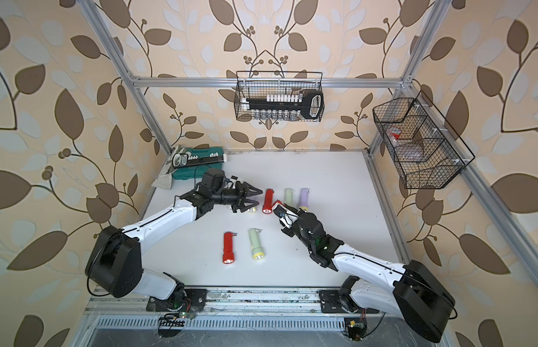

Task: Close the plug at the bottom of the flashlight
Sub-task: Close the plug of the flashlight, then place the flashlight at the center of the board.

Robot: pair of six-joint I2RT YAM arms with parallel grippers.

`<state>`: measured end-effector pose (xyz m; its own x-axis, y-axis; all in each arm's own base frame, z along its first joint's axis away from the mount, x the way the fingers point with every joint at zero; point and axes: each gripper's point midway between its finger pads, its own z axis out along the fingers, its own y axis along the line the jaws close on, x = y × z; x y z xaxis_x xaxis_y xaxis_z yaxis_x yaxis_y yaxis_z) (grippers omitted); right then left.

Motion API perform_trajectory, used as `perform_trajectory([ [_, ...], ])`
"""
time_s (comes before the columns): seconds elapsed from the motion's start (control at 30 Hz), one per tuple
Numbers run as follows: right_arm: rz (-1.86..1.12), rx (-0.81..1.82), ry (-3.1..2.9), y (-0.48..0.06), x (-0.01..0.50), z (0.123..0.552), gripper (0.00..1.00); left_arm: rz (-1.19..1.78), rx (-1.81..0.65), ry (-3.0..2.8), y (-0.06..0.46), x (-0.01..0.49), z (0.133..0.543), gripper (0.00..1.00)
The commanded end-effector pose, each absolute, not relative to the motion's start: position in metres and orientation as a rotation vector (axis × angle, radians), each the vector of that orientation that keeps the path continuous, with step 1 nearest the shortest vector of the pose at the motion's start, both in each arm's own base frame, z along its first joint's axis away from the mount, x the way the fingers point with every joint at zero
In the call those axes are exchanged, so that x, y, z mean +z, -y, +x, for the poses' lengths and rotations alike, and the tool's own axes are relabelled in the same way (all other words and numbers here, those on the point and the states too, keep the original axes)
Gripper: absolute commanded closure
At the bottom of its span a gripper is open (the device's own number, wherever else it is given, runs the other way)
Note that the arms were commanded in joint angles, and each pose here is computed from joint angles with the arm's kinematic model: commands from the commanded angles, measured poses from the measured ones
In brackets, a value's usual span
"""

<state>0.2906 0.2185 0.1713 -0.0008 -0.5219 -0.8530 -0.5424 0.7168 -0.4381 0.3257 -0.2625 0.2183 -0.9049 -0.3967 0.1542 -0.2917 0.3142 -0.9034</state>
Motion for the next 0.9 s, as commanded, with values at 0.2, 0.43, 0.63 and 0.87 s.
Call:
perform_trajectory([
  [0.2, -0.611, 0.067, -1.873, -0.202, 0.180, 0.298, 1.00, -0.340, -1.067, -2.490, 0.199, 0.227, 0.348, 0.20],
  [0.43, -0.328, 0.157, -2.229, -0.175, 0.153, 0.287, 1.00, -0.224, -0.647, -2.474, 0.157, 0.218, 0.362, 0.01],
  [0.63, -0.031, 0.330, -2.526, -0.150, 0.123, 0.272, 1.00, -0.205, -0.404, -2.454, 0.126, 0.205, 0.363, 0.01],
  [0.87, 0.142, 0.339, -2.657, -0.142, 0.085, 0.252, 1.00, -0.185, -0.430, -2.432, 0.128, 0.216, 0.361, 0.01],
])
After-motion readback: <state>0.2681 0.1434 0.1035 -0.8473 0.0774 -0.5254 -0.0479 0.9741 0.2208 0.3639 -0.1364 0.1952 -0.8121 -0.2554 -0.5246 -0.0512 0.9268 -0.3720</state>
